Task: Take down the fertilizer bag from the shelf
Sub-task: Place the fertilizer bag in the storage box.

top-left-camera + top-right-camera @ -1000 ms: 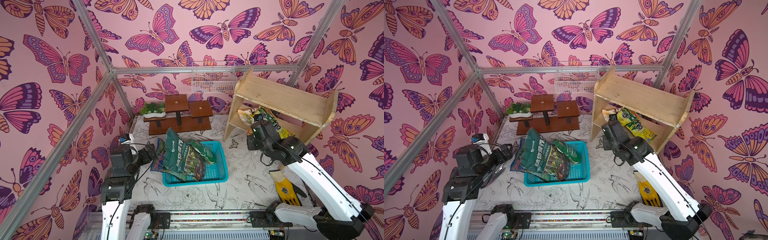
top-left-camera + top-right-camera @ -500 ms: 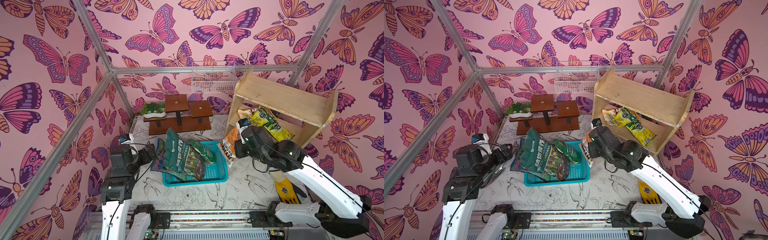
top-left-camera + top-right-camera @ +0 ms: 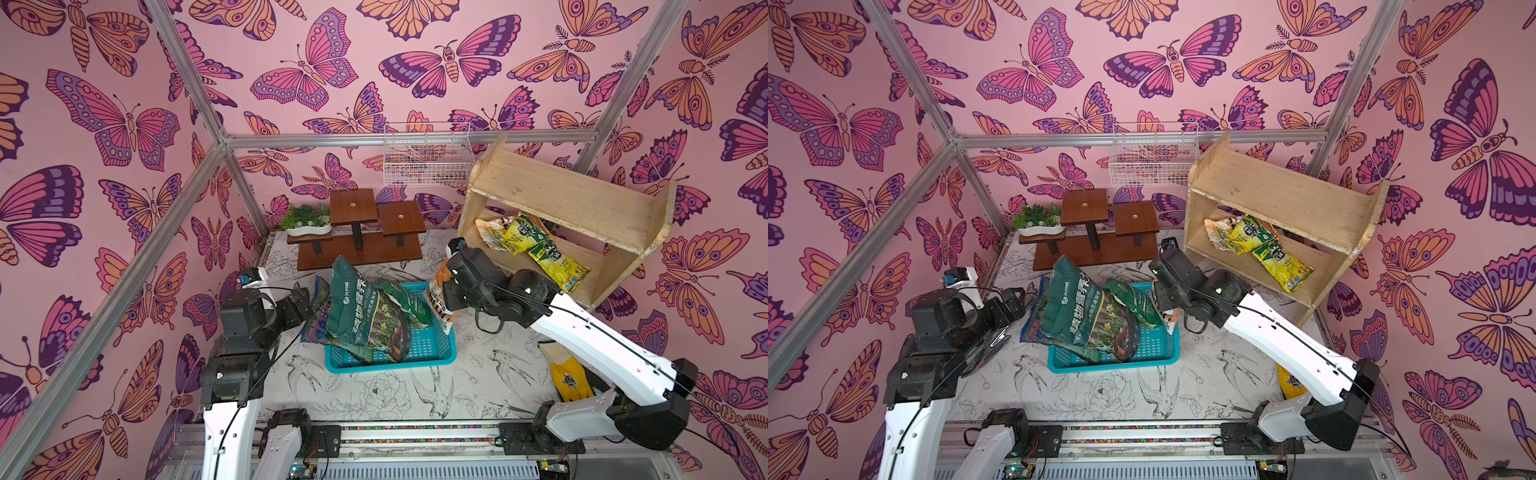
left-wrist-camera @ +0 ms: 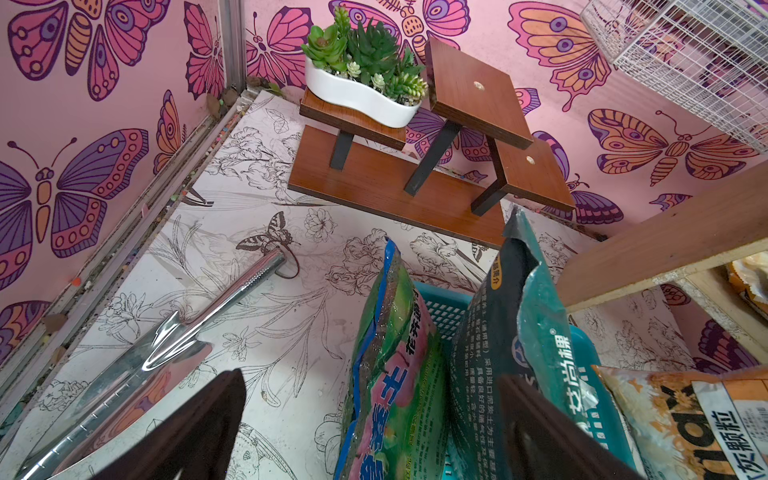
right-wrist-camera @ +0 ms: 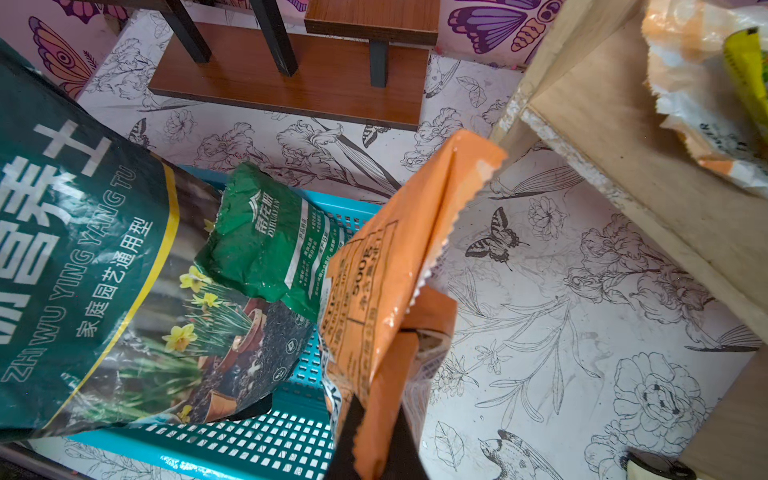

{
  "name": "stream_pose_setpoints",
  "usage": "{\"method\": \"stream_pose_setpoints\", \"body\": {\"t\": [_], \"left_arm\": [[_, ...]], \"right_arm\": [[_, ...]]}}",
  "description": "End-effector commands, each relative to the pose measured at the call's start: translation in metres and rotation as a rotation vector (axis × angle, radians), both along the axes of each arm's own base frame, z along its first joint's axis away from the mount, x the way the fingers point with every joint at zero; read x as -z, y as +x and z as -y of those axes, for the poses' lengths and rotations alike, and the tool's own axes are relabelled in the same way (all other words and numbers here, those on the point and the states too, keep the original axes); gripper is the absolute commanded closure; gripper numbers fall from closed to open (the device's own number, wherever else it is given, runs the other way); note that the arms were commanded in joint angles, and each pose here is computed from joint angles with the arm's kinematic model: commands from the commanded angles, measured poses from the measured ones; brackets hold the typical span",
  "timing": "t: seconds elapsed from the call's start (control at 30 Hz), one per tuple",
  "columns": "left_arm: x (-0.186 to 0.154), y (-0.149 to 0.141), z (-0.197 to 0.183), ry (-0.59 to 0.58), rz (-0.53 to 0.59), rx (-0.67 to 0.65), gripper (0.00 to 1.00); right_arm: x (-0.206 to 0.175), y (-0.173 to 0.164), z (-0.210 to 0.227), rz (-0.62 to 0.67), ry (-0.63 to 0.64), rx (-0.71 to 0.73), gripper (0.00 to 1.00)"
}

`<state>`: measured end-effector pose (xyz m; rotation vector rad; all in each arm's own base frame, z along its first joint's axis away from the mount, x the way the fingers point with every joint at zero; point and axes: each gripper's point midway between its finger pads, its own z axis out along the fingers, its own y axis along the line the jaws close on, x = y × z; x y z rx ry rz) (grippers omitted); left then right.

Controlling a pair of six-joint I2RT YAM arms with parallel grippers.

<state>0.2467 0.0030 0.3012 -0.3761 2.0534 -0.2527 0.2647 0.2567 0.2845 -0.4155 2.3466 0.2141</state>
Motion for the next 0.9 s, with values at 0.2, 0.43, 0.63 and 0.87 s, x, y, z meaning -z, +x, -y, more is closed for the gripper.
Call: {"method": "stream_pose_setpoints", "body": {"t": [0.2,0.43,0.63,0.87], "left_arm": [[0.000,0.000,-0.001,0.010,0.010,-0.001,0.00],[0.000,0.000,-0.001,0.010,0.012,0.000,0.00],[0.000,0.000,-0.001,0.011,0.013,-0.001,0.00],[0.000,0.000,-0.001,0.011,0.012,0.000,0.00]], "right_arm": [[-0.002,0.035,-0.021,0.084,0.019,0.105,1.00],[0.029,0.045,-0.031,0.069,-0.020,0.120,1.00],[0.069,0.054,-0.051,0.008,-0.062,0.104,1.00],[0.122,0.054,-0.074,-0.060,-0.107,0.078,1.00]]}}
